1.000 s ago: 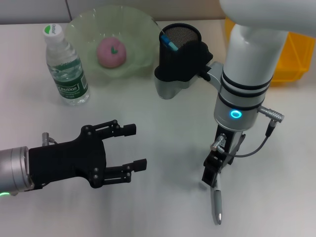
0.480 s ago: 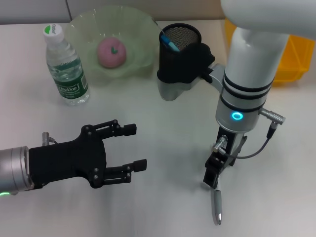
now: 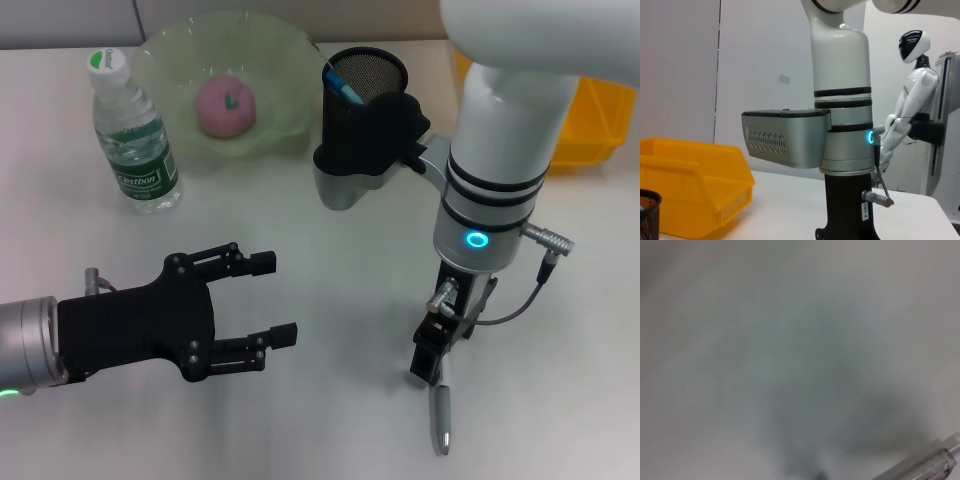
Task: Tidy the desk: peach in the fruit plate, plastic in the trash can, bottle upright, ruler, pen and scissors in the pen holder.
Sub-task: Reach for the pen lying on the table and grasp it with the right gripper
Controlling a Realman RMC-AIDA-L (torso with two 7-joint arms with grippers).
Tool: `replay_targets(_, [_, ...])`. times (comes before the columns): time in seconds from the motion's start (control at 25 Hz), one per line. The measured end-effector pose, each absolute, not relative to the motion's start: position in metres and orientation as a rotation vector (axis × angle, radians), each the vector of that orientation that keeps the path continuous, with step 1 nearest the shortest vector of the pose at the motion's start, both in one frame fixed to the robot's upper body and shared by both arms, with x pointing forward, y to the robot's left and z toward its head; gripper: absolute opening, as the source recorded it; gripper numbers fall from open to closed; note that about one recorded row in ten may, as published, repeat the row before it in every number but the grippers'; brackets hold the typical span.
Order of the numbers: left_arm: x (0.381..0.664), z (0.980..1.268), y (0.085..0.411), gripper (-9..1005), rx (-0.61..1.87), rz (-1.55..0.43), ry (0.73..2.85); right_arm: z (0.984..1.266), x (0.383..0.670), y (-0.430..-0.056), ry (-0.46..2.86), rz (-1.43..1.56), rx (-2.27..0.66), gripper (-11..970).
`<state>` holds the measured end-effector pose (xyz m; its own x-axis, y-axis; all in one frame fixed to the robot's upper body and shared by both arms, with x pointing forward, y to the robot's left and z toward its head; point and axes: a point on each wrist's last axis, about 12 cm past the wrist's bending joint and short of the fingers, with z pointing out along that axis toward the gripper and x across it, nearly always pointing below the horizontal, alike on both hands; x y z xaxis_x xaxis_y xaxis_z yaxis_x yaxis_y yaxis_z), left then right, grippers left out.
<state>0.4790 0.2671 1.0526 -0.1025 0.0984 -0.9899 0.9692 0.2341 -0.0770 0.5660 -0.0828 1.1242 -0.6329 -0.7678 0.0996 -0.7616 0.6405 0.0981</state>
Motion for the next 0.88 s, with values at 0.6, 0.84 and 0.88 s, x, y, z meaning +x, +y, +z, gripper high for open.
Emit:
replay_targets(0.6, [0.4803,1.0539,0.2664,776,1.074,-1.045,1.451,1.1241,0.565,-0.0821,-2.715,-0.059,1.291,453])
replay_targets(0.84, [0.4806,1.0541,0.2665,776,1.075,-1.044,1.45,1.1248,0.5648,-0.0819,-2.712,-0.056,1.293,364])
replay_targets(0.88, [0.4804,1.054,0.2667,776,1.075,-1.044,1.451,1.1249,0.5648,-0.0818,-2.712,-0.057,1.294,364])
